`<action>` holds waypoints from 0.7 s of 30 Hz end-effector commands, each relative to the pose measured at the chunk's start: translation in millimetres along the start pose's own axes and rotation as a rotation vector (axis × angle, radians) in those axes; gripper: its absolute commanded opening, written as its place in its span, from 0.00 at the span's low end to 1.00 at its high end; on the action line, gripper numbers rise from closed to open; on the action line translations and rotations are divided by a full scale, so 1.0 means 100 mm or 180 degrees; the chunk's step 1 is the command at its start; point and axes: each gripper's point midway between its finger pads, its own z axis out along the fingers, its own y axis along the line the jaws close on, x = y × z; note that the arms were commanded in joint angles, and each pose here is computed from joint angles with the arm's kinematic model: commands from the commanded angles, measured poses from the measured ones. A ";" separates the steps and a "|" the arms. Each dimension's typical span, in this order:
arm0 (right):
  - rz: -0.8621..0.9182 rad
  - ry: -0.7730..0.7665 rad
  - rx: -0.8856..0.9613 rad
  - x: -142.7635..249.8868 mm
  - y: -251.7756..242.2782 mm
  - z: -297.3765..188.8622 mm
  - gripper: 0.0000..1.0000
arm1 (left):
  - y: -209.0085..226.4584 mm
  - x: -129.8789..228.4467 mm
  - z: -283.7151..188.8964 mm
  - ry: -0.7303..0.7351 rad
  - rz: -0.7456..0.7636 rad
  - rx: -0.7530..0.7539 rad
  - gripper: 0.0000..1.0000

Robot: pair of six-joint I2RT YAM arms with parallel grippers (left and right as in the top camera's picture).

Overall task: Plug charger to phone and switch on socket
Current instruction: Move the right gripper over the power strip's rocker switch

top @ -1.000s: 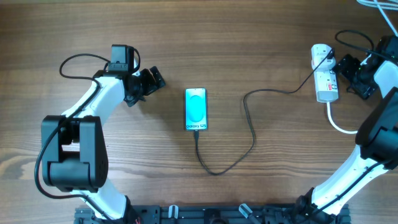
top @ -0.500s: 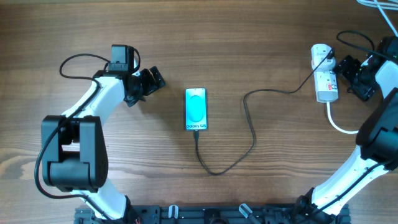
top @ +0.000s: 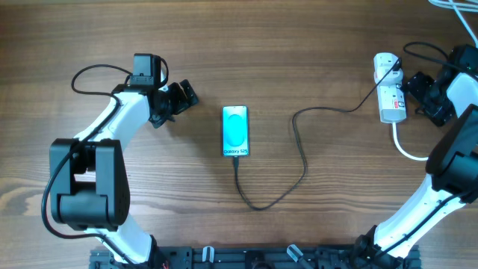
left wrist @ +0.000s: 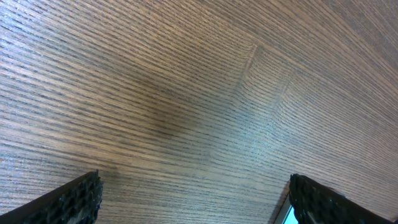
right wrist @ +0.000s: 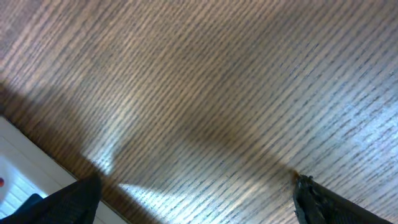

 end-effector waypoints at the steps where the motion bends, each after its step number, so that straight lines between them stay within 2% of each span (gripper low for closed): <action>1: -0.0115 0.0222 -0.0263 0.20 0.17 0.15 1.00 | -0.03 -0.04 -0.07 -0.0058 0.0030 0.0046 1.00; 5: -0.0021 0.0075 -0.0291 0.03 0.08 0.10 1.00 | -0.03 -0.04 -0.07 -0.0058 0.0030 0.0046 1.00; 8: -0.0028 -0.0093 -0.0358 -0.10 0.11 -0.15 1.00 | -0.03 -0.04 -0.07 -0.0058 0.0030 0.0046 1.00; 10: -0.0104 -0.0059 -0.0531 -0.07 0.20 -0.21 1.00 | -0.03 -0.04 -0.07 -0.0058 0.0030 0.0046 1.00; 15: -0.0117 0.0047 -0.0506 0.02 0.21 -0.18 1.00 | -0.03 -0.04 -0.07 -0.0058 0.0030 0.0046 1.00; 21: -0.0124 -0.0046 -0.0448 -0.04 0.18 -0.16 1.00 | -0.03 -0.04 -0.07 -0.0058 0.0030 0.0046 1.00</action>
